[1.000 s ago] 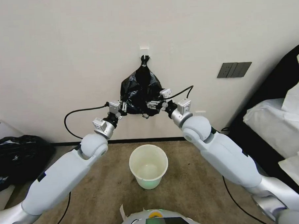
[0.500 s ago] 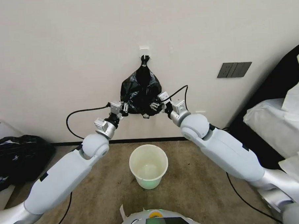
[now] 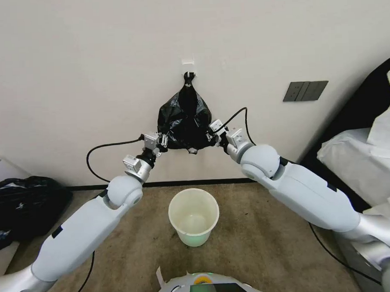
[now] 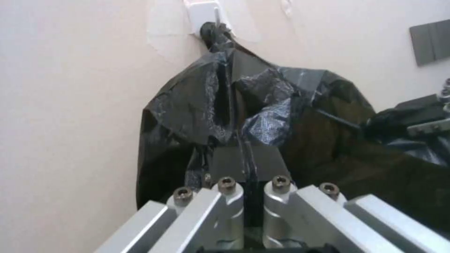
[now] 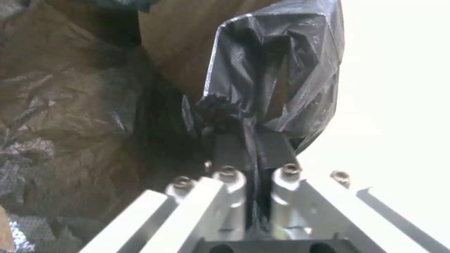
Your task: Place a trash bag onto the trash bin.
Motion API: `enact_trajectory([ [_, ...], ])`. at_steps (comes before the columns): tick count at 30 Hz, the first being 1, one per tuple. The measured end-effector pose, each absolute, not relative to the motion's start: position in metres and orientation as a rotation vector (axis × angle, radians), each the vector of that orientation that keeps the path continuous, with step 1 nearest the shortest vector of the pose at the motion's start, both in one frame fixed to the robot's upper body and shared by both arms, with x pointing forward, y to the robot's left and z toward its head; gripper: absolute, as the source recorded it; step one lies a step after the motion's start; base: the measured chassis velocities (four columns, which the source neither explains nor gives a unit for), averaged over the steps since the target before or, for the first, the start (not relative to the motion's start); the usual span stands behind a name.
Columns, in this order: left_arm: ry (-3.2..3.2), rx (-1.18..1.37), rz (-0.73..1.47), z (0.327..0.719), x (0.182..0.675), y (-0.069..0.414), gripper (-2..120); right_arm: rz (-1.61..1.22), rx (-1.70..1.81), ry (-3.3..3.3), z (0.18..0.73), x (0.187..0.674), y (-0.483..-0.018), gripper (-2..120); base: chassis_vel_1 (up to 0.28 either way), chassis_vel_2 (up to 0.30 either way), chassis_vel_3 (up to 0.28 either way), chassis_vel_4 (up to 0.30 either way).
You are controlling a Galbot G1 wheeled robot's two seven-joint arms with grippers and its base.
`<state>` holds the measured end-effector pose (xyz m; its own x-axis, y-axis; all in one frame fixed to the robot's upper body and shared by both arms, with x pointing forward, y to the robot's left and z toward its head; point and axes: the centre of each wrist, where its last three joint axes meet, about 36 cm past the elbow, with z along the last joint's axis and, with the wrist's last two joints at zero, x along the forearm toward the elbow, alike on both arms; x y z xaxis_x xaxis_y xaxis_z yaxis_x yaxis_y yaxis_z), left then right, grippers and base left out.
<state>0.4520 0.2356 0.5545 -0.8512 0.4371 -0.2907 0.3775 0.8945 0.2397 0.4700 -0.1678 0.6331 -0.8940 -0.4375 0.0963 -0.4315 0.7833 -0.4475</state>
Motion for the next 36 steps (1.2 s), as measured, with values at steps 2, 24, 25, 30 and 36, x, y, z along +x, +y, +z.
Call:
enact_trajectory([
  [2, 2.723, 0.602, 0.242, 0.554, 0.450, 0.236, 0, -0.696, -0.728, 2.951, 0.632, 0.467, -0.170, 0, 0.000, 0.000, 0.000, 0.000],
  [24, 2.756, 0.616, 0.124, 0.553, 0.368, 0.246, 0, 0.170, -0.896, 2.906, 0.587, 0.358, -0.198, 0, 0.000, 0.000, 0.000, 0.000],
  [25, 2.753, 0.615, 0.112, 0.555, 0.360, 0.246, 0, 0.207, -0.904, 2.909, 0.584, 0.349, -0.197, 0, 0.000, 0.000, 0.000, 0.000],
  [30, 2.746, 0.623, 0.084, 0.561, 0.342, 0.244, 0, 0.306, -0.919, 2.928, 0.578, 0.322, -0.194, 0, 0.000, 0.000, 0.000, 0.000],
  [36, 2.746, 0.644, 0.042, 0.564, 0.321, 0.238, 0, 0.388, -0.912, 2.936, 0.579, 0.296, -0.195, 0, 0.000, 0.000, 0.000, 0.000],
])
